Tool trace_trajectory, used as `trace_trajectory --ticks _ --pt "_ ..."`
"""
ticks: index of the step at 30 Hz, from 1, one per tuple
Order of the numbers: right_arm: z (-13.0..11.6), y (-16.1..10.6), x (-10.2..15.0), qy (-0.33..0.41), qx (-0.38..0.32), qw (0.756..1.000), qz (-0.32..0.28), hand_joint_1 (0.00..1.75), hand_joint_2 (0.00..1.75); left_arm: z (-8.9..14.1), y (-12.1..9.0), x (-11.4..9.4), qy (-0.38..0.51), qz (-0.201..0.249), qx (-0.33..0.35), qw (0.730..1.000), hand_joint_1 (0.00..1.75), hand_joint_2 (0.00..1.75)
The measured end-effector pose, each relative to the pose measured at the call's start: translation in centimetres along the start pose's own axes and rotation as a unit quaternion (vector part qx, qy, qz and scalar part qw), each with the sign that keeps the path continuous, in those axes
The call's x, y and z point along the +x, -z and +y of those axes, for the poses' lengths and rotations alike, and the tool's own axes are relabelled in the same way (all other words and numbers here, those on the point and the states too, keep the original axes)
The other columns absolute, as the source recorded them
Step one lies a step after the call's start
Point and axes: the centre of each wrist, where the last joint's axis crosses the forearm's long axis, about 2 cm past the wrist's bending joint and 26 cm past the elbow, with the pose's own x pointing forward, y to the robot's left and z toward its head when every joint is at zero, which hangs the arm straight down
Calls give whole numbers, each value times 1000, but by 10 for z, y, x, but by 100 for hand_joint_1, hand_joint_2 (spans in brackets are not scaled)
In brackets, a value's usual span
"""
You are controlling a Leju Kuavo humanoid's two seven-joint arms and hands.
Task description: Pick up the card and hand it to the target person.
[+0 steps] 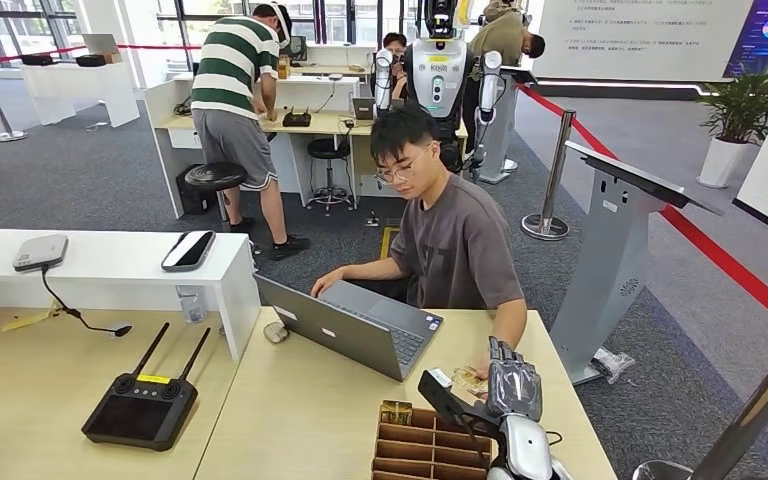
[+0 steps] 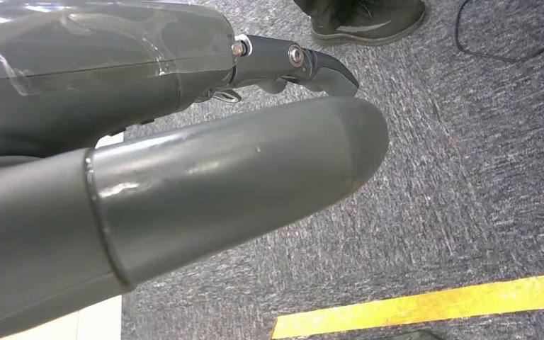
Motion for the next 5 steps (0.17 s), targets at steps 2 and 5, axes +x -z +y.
trace_trajectory --ticks 2,5 --pt "2 -1 0 2 1 1000 1 0 175 0 0 0 0 0 0 1000 0 0" --pt "3 -2 0 13 -3 1000 4 0 175 0 0 0 0 0 0 1000 0 0"
